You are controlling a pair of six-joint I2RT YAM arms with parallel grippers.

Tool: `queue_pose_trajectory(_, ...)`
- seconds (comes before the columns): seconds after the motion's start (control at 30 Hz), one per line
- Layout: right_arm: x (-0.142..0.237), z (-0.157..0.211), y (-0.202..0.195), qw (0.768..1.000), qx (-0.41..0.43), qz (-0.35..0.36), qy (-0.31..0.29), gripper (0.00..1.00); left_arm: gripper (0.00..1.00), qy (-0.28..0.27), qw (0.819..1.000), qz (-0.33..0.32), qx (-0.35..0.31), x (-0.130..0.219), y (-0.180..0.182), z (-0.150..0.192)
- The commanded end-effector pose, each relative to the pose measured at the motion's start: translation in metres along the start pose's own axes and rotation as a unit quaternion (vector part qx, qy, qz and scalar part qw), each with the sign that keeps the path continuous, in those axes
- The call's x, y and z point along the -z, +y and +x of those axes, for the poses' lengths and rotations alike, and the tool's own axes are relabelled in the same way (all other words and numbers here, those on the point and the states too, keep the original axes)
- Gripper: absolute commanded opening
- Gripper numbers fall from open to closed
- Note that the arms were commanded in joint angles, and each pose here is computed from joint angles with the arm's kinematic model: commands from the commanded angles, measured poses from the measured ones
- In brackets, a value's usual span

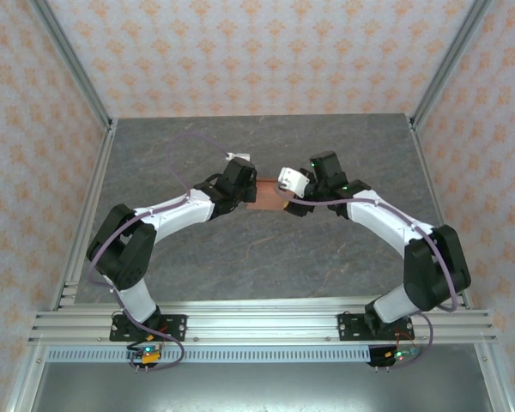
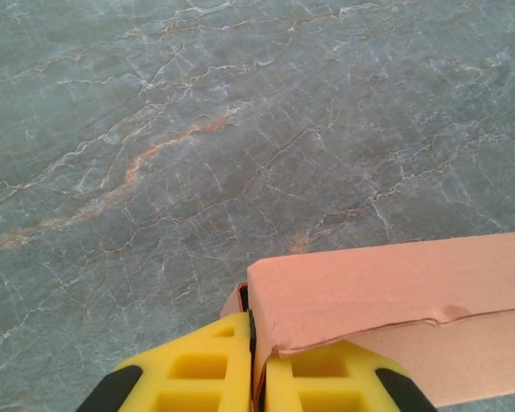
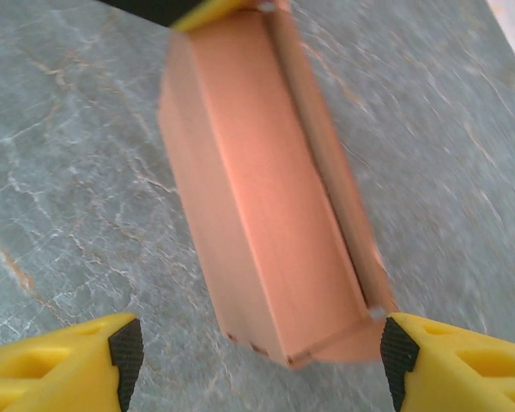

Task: Fold the paper box

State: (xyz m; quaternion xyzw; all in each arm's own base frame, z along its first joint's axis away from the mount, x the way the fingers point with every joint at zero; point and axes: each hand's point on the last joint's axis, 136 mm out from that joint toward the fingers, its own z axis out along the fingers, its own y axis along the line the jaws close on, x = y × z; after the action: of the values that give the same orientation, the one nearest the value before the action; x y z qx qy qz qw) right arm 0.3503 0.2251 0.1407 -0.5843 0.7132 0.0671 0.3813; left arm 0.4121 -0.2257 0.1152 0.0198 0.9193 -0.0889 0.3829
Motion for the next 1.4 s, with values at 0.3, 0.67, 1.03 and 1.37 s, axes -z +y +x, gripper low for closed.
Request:
queue_pose_trajectory(0.3,-0.034,0.004,-0.001,0.992,0.118,0.030,-0.042,0.64,0.11,0.115,0.992,-0.002,-0.057,-0.014,0.011,0.070)
queue_pose_trajectory(0.67,0.008,-0.032,-0.011,0.981,0.107,0.065,-0.145,0.70,0.11,0.113,0.991,-0.019,-0.063,-0.015,0.016,0.066)
queue_pose_trajectory(1.03,-0.044,0.002,-0.013,0.988,0.128,0.037,-0.078,0.66,0.12,0.108,0.992,-0.020,-0.064,-0.014,0.017,0.066)
queue_pose_trajectory(1.37,-0.062,0.034,-0.007,0.986,0.150,0.066,-0.042,0.50,0.52,0.065,0.987,0.147,-0.006,0.034,-0.014,0.019)
